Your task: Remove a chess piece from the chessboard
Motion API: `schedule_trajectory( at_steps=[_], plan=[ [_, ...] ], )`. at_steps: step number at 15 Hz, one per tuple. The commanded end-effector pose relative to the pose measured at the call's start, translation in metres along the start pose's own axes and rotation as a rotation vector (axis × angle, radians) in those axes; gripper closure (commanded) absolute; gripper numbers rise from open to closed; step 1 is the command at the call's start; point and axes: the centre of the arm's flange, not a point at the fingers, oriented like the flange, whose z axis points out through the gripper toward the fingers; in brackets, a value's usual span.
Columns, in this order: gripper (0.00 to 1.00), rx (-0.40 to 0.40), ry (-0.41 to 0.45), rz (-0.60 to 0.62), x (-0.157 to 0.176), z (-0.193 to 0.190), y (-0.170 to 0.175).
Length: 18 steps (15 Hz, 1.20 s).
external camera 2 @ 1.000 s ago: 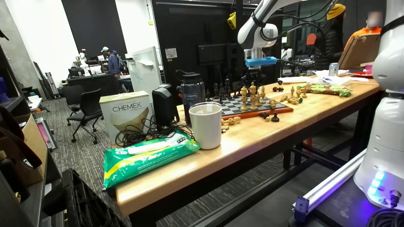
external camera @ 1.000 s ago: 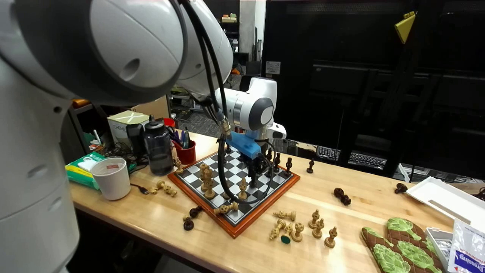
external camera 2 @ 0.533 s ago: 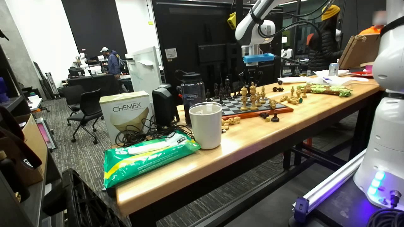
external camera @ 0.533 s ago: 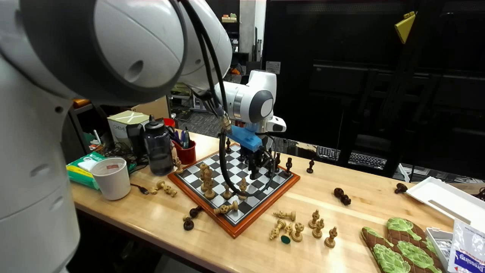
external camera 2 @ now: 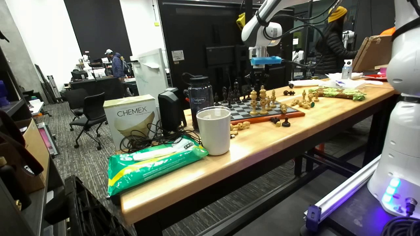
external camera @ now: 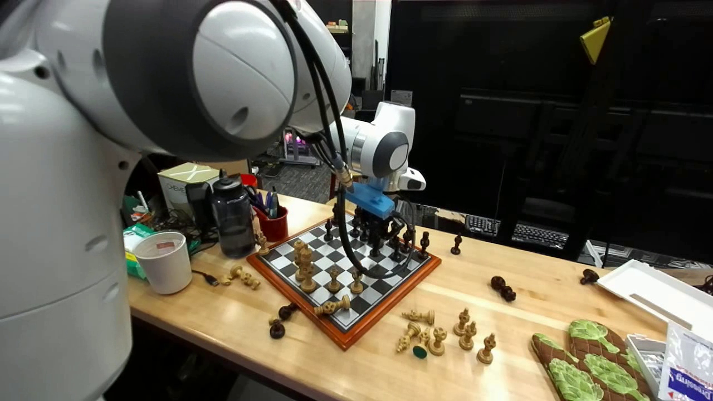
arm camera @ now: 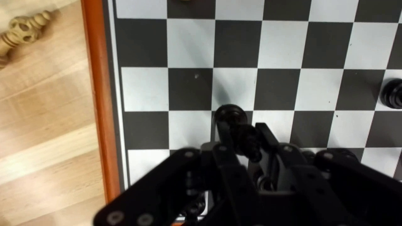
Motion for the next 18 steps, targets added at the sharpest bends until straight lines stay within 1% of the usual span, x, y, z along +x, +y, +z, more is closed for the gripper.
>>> schedule_trajectory(
  at_steps=[1, 9, 18],
  plan=[
    [0.94, 0.024, -0.010, -0.030, 0.018, -0.004, -0.002],
    [0.94, 0.034, -0.010, -0.051, 0.037, -0.003, -0.001],
    [0.94, 0.052, -0.026, -0.065, 0.052, 0.007, 0.001]
  ],
)
